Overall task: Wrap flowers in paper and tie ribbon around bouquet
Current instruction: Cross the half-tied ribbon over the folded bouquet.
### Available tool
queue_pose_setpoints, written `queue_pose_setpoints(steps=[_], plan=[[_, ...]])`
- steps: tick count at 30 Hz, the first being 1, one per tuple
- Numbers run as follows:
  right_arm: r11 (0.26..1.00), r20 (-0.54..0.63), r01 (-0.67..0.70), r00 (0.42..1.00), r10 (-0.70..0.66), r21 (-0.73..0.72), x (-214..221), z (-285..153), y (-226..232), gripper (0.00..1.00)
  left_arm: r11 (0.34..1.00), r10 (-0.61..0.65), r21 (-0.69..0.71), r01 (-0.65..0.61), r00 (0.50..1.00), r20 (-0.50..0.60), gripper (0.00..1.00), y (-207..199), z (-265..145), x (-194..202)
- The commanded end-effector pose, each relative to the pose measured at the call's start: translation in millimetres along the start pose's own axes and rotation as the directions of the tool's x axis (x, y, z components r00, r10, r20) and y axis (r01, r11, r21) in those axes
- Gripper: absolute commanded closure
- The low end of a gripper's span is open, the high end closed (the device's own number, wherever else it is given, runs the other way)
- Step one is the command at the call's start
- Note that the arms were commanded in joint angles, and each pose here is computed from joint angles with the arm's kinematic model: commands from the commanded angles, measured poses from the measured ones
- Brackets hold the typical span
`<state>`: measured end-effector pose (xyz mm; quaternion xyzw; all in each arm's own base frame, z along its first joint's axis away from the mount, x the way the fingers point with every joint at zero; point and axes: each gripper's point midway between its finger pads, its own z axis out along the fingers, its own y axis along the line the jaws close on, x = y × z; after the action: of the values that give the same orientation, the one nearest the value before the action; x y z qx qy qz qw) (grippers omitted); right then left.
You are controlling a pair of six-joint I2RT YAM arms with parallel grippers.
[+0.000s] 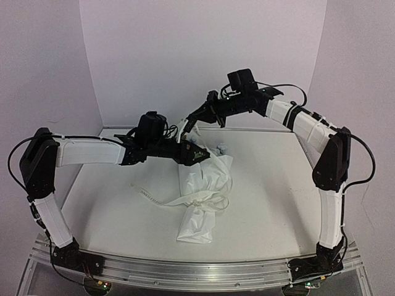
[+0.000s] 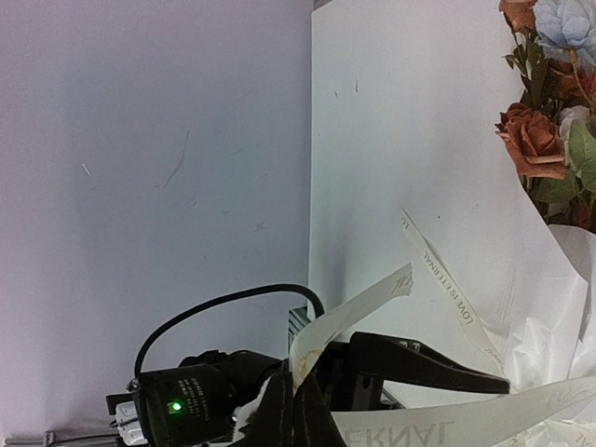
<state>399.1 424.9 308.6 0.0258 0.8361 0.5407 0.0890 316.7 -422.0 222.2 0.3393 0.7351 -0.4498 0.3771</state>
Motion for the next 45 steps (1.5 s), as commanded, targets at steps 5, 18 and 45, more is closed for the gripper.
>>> queue_pose_setpoints(steps=[5, 18, 45], plan=[[0.997, -0.015, 0.025, 1.0, -0.026, -0.078, 21, -19, 39, 1.0, 0.998, 0.046, -0.046, -0.04, 0.987, 0.151, 0.27, 9, 6, -37], [0.994, 0.083, -0.074, 0.993, 0.08, -0.081, 22, -23, 27, 1.0, 0.987, 0.066, -0.163, -0.006, 0.929, 0.364, 0.33, 30, -10, -64], [0.889, 0.021, 0.289, 0.948, -0.317, 0.356, 94, -85, -88, 0.31, 0.967, -0.009, -0.224, 0.121, 0.896, 0.443, 1.0, 42, -52, -50]])
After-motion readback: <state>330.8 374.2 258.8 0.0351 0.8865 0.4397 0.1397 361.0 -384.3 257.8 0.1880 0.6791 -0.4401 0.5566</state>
